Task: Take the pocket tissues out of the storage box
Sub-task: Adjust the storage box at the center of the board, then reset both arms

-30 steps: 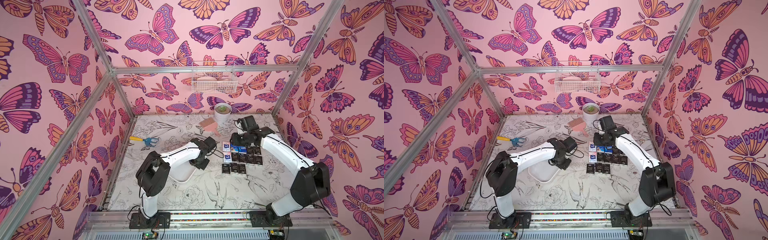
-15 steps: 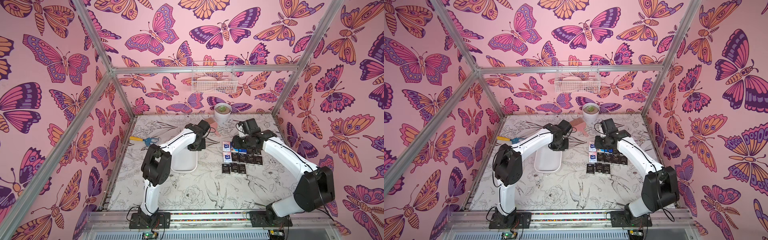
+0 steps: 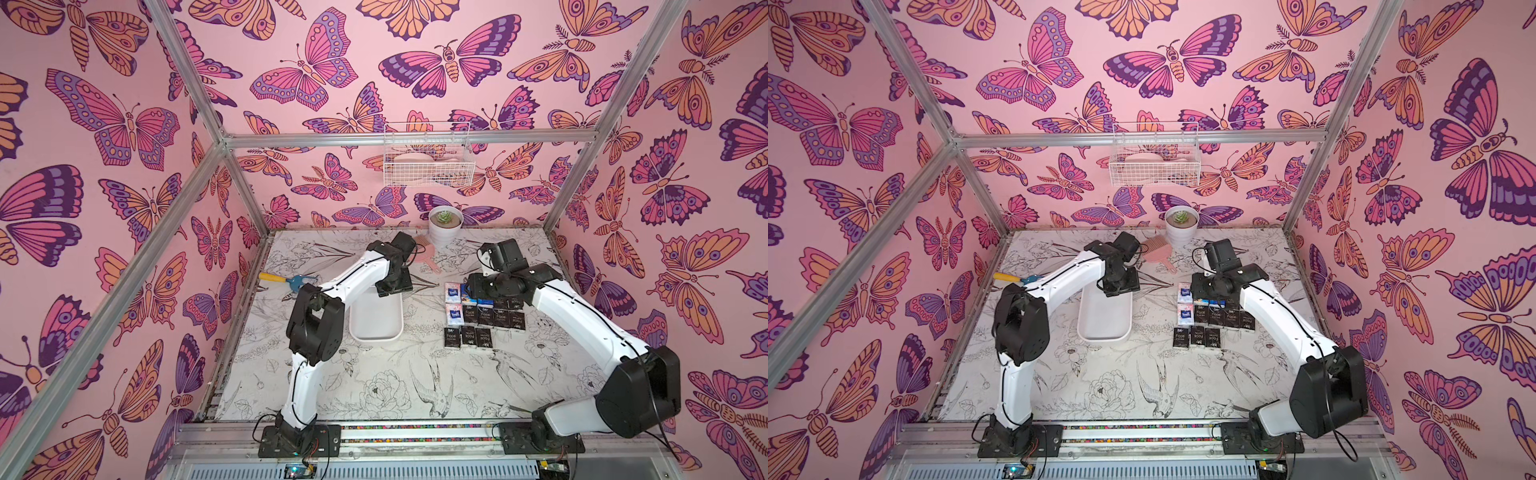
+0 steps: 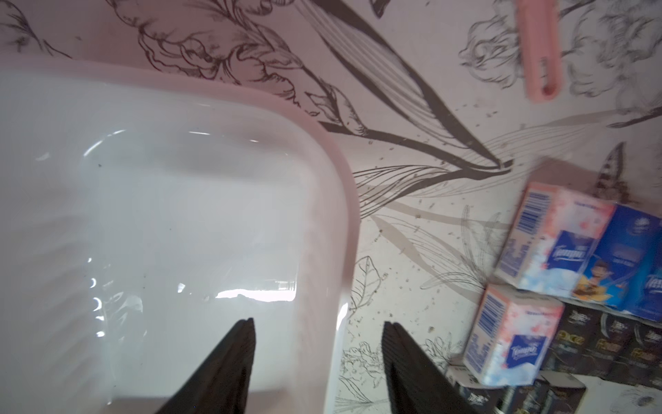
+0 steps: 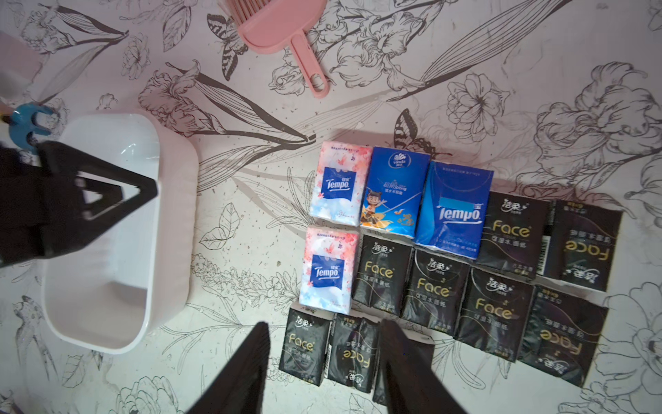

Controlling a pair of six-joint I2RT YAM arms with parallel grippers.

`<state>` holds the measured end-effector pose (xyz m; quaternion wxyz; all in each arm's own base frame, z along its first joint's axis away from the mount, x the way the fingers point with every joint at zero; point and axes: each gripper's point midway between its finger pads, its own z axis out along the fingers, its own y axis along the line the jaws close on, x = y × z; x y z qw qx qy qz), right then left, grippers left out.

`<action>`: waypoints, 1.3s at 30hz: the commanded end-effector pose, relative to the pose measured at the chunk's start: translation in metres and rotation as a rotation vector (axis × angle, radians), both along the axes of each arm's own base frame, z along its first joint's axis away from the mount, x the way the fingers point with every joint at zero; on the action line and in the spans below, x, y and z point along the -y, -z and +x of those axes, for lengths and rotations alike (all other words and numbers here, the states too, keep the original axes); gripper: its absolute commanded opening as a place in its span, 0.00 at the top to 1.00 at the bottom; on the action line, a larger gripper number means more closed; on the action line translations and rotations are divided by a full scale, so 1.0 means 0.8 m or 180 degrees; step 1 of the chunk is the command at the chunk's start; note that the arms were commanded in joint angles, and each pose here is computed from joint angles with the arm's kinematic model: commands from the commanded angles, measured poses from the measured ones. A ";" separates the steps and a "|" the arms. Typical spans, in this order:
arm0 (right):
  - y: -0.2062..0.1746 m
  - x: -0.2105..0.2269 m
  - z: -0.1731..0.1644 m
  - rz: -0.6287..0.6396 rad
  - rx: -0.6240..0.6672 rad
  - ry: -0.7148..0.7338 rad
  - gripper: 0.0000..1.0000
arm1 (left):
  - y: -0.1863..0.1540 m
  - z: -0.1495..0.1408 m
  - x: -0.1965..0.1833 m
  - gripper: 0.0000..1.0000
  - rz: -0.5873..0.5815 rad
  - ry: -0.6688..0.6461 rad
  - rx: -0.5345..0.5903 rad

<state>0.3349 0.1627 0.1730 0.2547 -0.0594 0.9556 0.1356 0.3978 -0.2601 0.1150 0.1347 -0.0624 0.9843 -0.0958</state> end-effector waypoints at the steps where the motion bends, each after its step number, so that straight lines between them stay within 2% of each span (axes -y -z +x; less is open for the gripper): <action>1: 0.011 0.026 -0.007 -0.0276 -0.0052 0.0056 0.37 | -0.088 -0.002 -0.016 0.26 0.0045 0.0394 0.0574; 2: 0.013 0.030 -0.006 -0.0302 -0.0045 0.0081 0.32 | -0.100 -0.002 -0.026 0.21 0.0142 0.0383 0.0693; 4: 0.014 0.037 -0.003 -0.0339 0.0008 0.0127 0.01 | -0.116 0.000 -0.049 0.12 0.0341 0.0410 0.0886; 6: 0.016 0.045 0.002 -0.0408 0.0048 0.0201 0.01 | -0.124 0.001 -0.078 0.00 0.0513 0.0353 0.1007; 13: 0.020 0.072 0.018 -0.0696 0.0126 0.0353 0.01 | -0.132 0.001 -0.183 0.00 0.0576 -0.0144 0.1286; 19: 0.019 0.112 0.033 -0.0603 0.0368 0.0802 0.01 | -0.134 -0.009 -0.272 0.00 0.0742 -0.0587 0.1707; 24: 0.023 0.152 0.043 -0.0721 0.0663 0.1161 0.01 | -0.118 -0.006 -0.329 0.00 0.1032 -0.0618 0.2113; 27: 0.019 0.168 0.049 -0.0781 0.0913 0.1300 0.01 | -0.102 -0.007 -0.349 0.00 0.1291 -0.0574 0.2157; 33: 0.027 0.178 0.048 -0.0850 0.0987 0.1263 0.01 | -0.061 -0.006 -0.359 0.00 0.1273 -0.0405 0.2340; 36: 0.038 0.188 0.049 -0.0837 0.0981 0.1279 0.02 | -0.024 -0.006 -0.366 0.00 0.1375 -0.0425 0.2165; 39: 0.044 0.205 0.048 -0.0877 0.1037 0.1344 0.01 | -0.007 -0.007 -0.367 0.01 0.1330 -0.0499 0.2222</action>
